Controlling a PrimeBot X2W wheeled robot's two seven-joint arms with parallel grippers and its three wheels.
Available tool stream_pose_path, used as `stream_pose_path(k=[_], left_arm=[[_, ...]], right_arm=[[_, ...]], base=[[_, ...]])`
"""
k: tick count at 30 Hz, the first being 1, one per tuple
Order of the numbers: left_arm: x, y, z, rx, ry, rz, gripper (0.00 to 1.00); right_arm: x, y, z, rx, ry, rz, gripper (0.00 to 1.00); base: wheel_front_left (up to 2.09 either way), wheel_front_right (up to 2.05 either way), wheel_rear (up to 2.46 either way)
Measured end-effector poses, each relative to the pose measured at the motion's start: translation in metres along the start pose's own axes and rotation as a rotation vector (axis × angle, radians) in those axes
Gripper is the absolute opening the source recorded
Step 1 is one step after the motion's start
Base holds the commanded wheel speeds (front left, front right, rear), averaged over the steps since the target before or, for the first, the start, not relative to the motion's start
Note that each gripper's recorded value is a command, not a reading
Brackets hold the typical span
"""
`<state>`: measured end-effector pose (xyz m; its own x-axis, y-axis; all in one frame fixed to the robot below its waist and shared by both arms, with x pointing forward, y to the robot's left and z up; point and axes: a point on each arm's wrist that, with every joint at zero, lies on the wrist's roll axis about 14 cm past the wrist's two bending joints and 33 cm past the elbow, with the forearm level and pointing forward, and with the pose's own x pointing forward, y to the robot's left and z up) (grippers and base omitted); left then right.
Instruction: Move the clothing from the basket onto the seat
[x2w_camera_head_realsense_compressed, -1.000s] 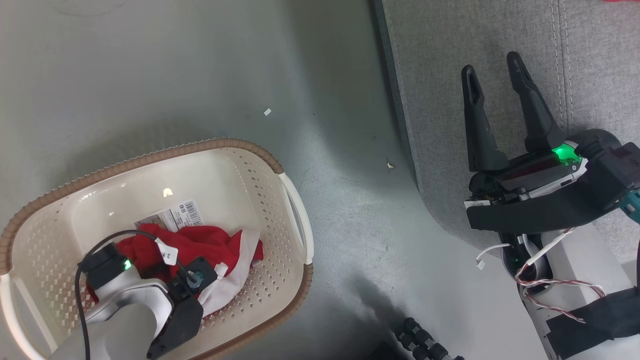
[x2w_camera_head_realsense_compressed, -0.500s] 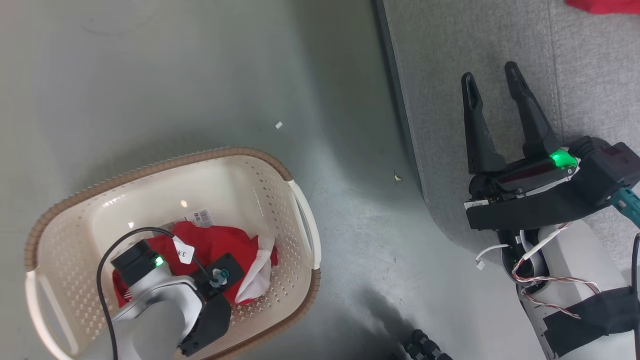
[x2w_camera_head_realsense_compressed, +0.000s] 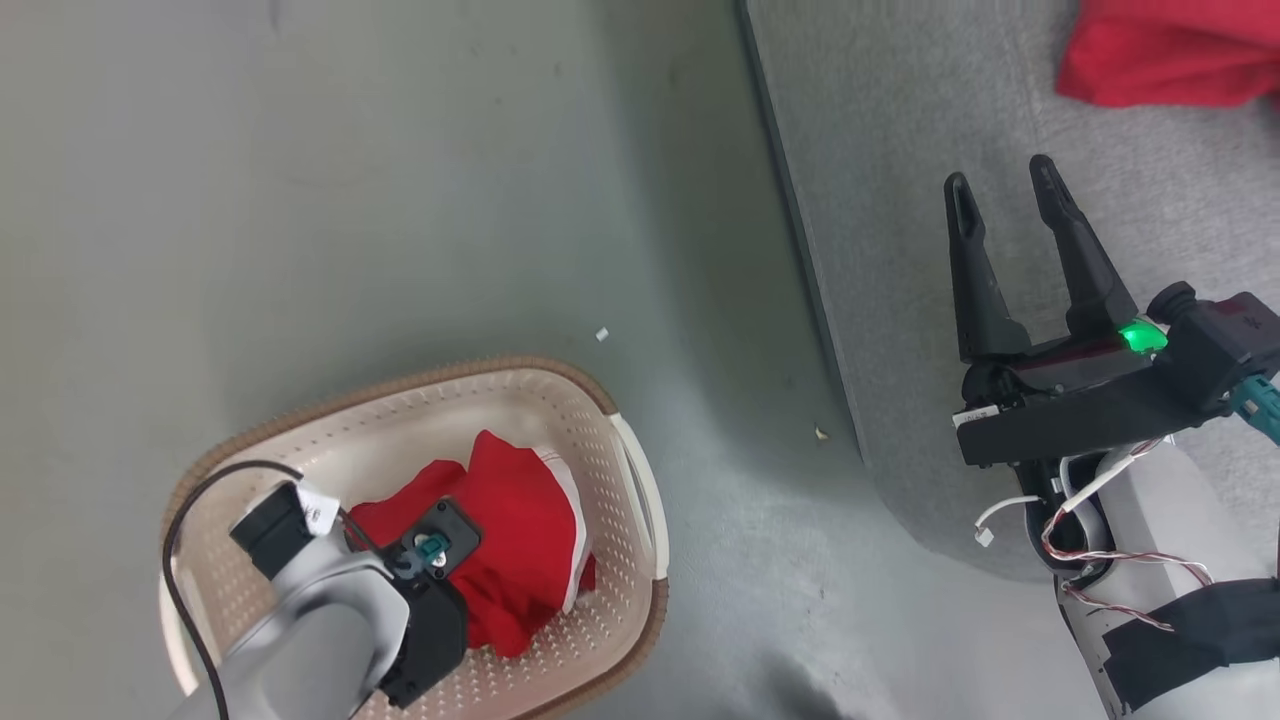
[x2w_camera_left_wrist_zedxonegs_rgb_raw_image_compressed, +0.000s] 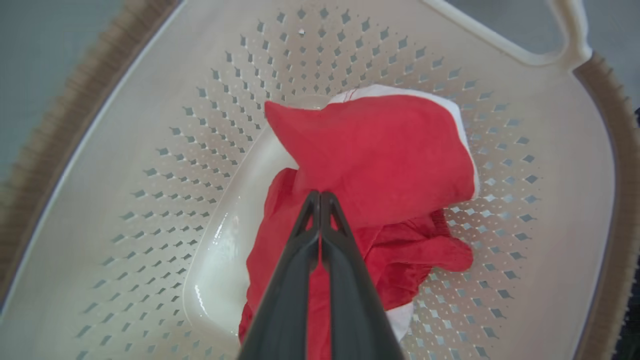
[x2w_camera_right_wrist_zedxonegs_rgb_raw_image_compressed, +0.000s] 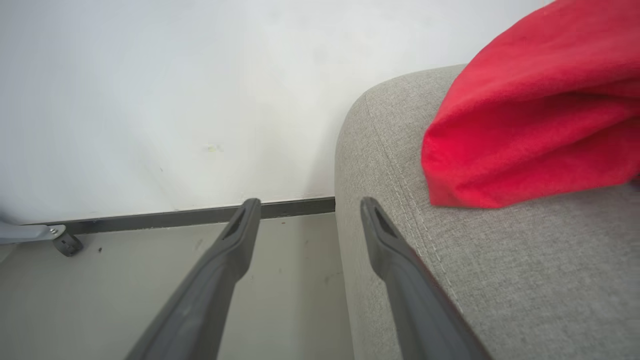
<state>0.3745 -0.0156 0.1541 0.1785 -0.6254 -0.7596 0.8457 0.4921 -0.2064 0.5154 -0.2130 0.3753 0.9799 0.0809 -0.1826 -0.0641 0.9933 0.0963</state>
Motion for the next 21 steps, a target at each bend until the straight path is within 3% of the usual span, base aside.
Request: stream_pose_path(k=[21], left_arm=[[-0.081,-0.01,0.057,-0.145,-0.219,0.155,0.0]], right_arm=[[-0.043,0.008,0.066,0.021,-0.119,0.007,1.0]], base=[[0.0,0.0,0.0]])
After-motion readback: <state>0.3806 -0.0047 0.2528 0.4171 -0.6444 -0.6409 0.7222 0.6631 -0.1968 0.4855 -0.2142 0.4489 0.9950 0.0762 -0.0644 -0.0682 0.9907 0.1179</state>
